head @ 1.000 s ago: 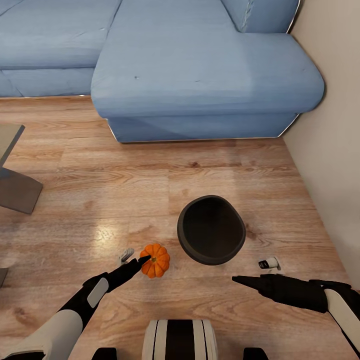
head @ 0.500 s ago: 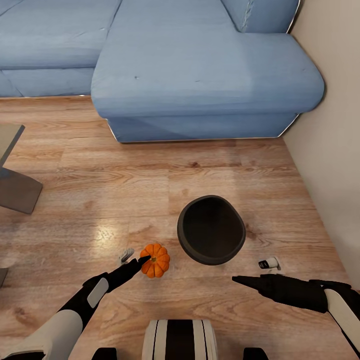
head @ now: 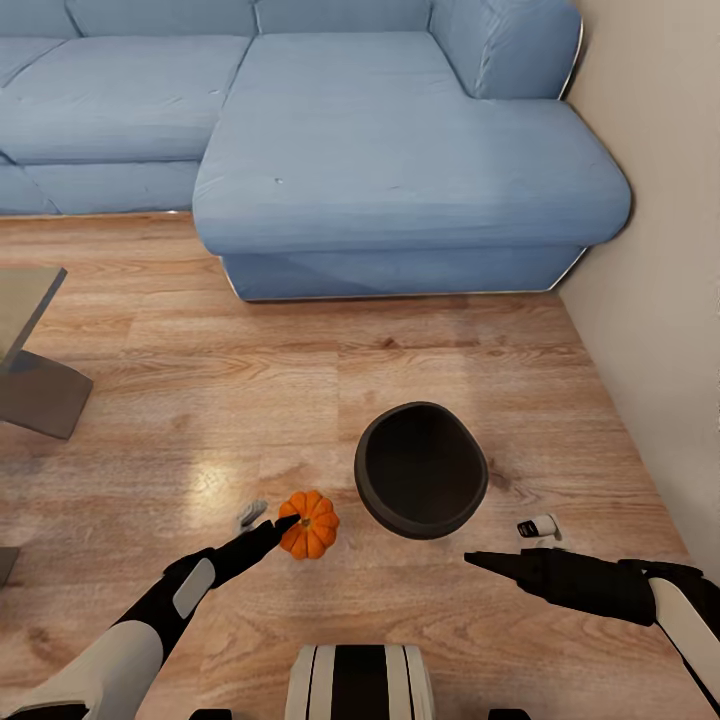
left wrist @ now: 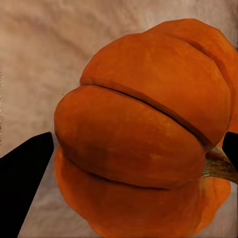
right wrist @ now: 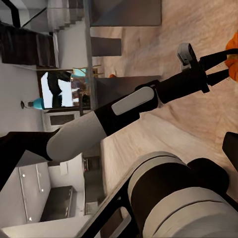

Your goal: Place each of the two pumpkins and all three candles from the living room inside a cabinet in the living room (use any cabinet), then make sure every cabinet is closed, and position the cauldron so it is next to a table in the living room.

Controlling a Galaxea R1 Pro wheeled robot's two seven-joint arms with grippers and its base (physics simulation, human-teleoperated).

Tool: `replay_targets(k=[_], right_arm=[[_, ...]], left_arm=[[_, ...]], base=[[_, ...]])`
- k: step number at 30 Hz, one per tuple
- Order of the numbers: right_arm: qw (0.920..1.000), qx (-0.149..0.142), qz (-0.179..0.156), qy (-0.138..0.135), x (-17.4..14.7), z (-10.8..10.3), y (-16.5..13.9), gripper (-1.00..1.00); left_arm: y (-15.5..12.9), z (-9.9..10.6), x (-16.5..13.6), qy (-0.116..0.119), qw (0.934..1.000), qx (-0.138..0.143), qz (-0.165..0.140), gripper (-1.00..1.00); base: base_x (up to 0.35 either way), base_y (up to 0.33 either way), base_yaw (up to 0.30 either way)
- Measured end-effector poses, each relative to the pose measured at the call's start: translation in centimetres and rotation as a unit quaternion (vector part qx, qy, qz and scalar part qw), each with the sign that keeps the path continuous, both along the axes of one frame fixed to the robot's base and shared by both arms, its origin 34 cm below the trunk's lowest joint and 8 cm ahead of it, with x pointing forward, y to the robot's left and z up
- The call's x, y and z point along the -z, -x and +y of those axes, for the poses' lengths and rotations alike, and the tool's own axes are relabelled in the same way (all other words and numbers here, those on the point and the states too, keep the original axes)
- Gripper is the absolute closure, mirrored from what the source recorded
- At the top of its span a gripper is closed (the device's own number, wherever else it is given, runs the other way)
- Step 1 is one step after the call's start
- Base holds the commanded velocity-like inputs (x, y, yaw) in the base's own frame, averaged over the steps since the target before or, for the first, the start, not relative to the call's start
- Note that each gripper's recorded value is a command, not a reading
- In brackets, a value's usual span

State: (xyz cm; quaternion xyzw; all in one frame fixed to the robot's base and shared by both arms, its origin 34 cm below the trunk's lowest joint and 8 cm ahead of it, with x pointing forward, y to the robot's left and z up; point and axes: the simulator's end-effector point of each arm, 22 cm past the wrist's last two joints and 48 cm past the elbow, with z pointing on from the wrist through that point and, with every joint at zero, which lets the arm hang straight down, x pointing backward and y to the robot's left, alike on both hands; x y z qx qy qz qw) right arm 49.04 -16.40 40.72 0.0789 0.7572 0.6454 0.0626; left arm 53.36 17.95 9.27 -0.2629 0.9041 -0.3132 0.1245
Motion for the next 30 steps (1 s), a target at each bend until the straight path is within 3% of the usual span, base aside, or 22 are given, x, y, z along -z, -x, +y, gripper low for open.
replay_targets(k=[9,14,18,22,30], right_arm=[[0.9998,0.0,-0.018,0.0,-1.6,0.0,-0.3,-1.0],[0.9996,0.0,-0.029,0.0,-2.5,0.0,-0.4,-1.0],[0.9993,0.0,-0.037,0.0,-3.2,0.0,-0.5,-1.0],[0.999,0.0,-0.045,0.0,-3.9,0.0,-0.6,-1.0],[0.9981,0.001,-0.061,0.0,-5.3,0.1,-0.7,-1.0]], left_arm=[[-2.8,0.9,-2.4,-0.005,0.9994,-0.006,-0.033,1.0],[-5.2,2.6,-4.3,-0.019,0.9977,-0.006,-0.065,1.0],[-6.8,5.4,-5.6,-0.031,0.9956,-0.031,-0.083,1.0],[-9.2,8.3,-7.7,-0.051,0.9912,-0.049,-0.112,1.0],[-14.7,10.2,-13.9,-0.068,0.9777,-0.056,-0.191,1.0]], base=[[0.0,0.0,0.0],[0.0,0.0,0.0],[0.0,0.0,0.0],[0.0,0.0,0.0],[0.0,0.0,0.0]])
